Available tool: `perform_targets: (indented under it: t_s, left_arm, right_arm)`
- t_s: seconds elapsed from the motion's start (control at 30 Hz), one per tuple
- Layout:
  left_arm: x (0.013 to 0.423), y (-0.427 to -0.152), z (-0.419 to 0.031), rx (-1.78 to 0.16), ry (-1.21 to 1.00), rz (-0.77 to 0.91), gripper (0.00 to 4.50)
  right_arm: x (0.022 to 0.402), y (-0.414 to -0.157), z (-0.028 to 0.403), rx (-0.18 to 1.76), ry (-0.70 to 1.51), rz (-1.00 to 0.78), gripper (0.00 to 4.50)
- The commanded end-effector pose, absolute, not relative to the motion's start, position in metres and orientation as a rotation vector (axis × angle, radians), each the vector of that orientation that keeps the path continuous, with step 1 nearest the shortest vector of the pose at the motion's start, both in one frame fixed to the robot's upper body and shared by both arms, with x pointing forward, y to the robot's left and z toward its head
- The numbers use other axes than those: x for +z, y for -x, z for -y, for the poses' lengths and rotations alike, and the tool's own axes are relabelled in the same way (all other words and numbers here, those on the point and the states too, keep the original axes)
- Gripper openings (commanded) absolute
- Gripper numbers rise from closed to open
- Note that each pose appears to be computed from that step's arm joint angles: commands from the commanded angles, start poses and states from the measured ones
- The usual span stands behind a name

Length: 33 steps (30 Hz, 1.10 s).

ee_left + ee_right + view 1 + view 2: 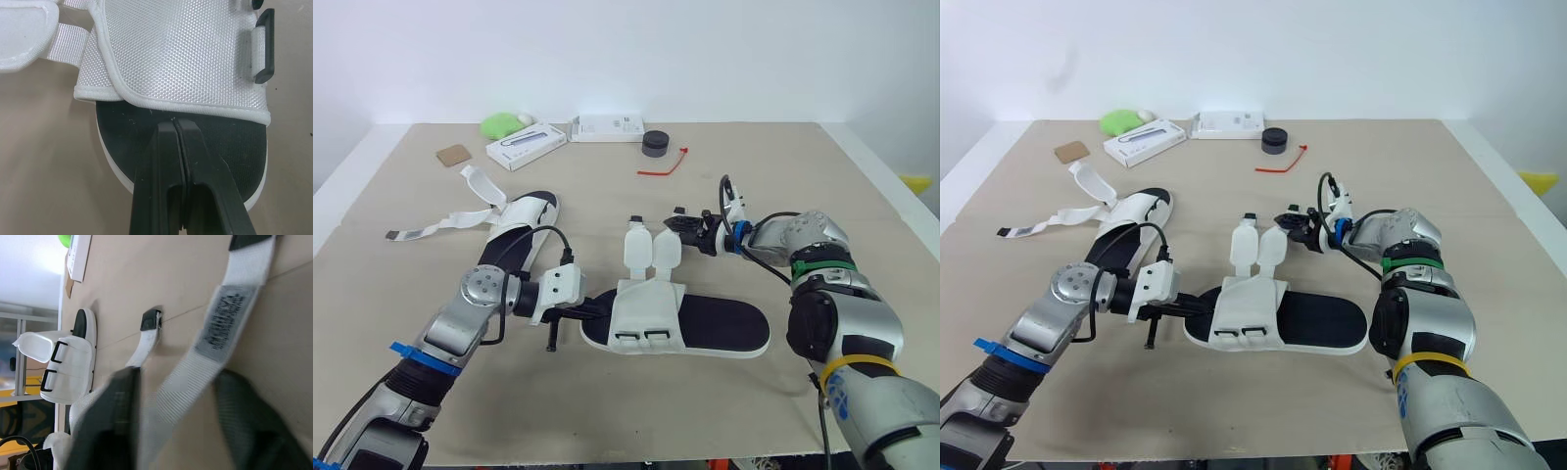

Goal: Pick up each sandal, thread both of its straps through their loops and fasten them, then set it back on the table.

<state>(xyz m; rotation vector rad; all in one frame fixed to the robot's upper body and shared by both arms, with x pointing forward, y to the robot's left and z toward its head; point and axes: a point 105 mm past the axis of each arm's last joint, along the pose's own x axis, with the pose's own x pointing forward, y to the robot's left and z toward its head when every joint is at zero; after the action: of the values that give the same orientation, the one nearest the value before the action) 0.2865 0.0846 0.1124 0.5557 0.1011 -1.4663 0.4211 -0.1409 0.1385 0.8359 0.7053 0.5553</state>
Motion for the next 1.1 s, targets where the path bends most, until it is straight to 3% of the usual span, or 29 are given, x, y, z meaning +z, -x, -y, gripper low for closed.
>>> perform_targets:
  t_s: [0.03, 0.1, 0.3, 0.5, 0.67, 0.8, 1.1]
  left_arm:
    - [0.111, -0.286, -0.084, -1.462, -0.565, -0.107, 0.0]
    - [0.111, -0.286, -0.083, -1.461, -0.563, -0.103, 0.0]
    - [0.111, -0.286, -0.082, -1.461, -0.56, -0.1, 0.0]
    - [0.111, -0.286, -0.081, -1.46, -0.554, -0.099, 0.0]
    - [0.113, -0.286, -0.082, -1.458, -0.553, -0.098, 0.0]
    - [0.113, -0.286, -0.083, -1.457, -0.554, -0.102, 0.0]
    - [0.113, -0.288, -0.083, -1.461, -0.551, -0.108, 0.0]
  right_arm:
    - [0.163, -0.426, 0.138, 0.611, -0.83, -0.638, 0.6]
    - [0.164, -0.426, 0.137, 0.617, -0.836, -0.639, 0.09]
    - [0.175, -0.427, 0.138, 0.667, -0.818, -0.576, 0.09]
    - [0.215, -0.42, 0.129, 0.909, -0.52, -0.299, 0.09]
    - [0.256, -0.369, 0.11, 1.17, -0.109, 0.081, 0.09]
    - [0.261, -0.326, 0.096, 1.272, 0.162, 0.334, 0.09]
    - [0.198, -0.247, 0.085, 1.596, 1.074, 0.74, 0.09]
